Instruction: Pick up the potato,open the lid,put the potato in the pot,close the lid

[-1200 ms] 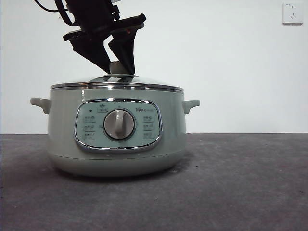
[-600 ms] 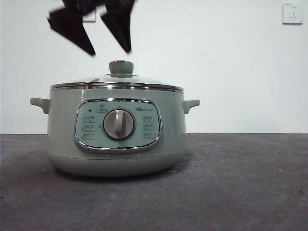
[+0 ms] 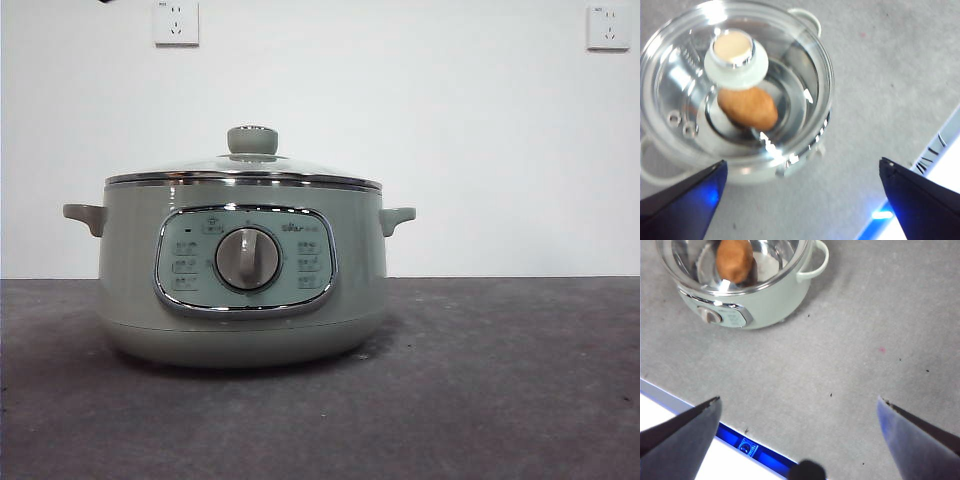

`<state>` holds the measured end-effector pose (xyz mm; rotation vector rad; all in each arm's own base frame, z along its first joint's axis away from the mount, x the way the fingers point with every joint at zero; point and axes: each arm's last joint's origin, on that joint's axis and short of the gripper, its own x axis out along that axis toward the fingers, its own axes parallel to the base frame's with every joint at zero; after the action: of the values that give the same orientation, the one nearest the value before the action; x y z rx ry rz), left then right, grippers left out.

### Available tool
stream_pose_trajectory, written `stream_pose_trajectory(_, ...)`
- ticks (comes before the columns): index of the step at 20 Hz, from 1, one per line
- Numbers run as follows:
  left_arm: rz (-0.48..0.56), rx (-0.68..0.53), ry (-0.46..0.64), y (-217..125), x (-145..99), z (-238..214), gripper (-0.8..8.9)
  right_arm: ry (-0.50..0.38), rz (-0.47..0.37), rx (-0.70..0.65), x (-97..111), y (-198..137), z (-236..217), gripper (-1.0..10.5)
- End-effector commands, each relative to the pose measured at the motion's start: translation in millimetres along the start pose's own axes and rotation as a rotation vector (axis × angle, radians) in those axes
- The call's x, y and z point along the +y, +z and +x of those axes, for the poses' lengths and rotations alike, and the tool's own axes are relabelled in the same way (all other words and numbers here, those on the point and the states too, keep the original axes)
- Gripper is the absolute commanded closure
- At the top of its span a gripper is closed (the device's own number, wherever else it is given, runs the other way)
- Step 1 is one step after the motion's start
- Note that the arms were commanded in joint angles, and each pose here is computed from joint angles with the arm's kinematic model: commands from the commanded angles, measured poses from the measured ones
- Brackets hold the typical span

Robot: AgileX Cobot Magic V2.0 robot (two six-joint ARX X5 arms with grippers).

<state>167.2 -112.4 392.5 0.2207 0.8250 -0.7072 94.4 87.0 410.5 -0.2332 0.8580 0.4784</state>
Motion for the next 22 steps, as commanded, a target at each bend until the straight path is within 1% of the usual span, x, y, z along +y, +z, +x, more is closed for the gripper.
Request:
stream_pose_trajectory(1, -0.009, 0.013, -0.004, -2.8, -0.7, -3.1, 1.09, -0.008, -0.017, 0.043, 0.8, -1.5, 5.4, 2.2)
stream_pose_trajectory(2, -0.010, 0.019, -0.004, -3.6, -0.8, -3.4, 1.10, -0.009, -0.021, 0.047, 1.2, -0.7, 6.7, 2.2)
stream_pose_trajectory(3, -0.009, 0.029, -0.005, -4.6, -0.9, -3.4, 1.61, -0.010, -0.025, 0.048, 1.3, -0.6, 6.9, 2.3)
stream_pose_trajectory(4, 0.002, 0.036, -0.005, -5.3, -0.9, -3.4, 4.36, -0.005, -0.036, 0.049, 1.4, -0.6, 6.9, 4.4)
stream_pose_trajectory(5, 0.018, 0.036, -0.006, -5.3, -1.1, -3.4, 8.84, 0.003, -0.057, 0.050, 1.6, -0.7, 6.9, 9.9)
stream_pose_trajectory(6, 0.021, 0.027, -0.005, -5.2, -1.6, -4.8, 8.33, -0.001, -0.070, 0.049, 1.4, -0.8, 6.7, 9.2)
stream_pose_trajectory(7, 0.021, 0.025, -0.007, -5.5, -1.8, -5.5, 8.23, 0.001, -0.078, 0.049, 1.5, -0.8, 6.7, 9.5)
stream_pose_trajectory(11, 0.011, 0.044, -0.007, -7.7, -1.8, -6.1, 8.16, -0.005, -0.064, 0.048, 1.3, -0.6, 6.7, 9.5)
stream_pose_trajectory(13, 0.012, 0.031, -0.004, -5.9, -0.9, -5.3, 8.16, -0.006, -0.064, 0.048, 1.3, -0.5, 6.8, 9.5)
stream_pose_trajectory(22, 0.045, -0.167, 0.009, 13.4, -0.1, -6.6, 8.16, -0.009, -0.064, 0.047, 1.3, -0.5, 6.8, 9.5)
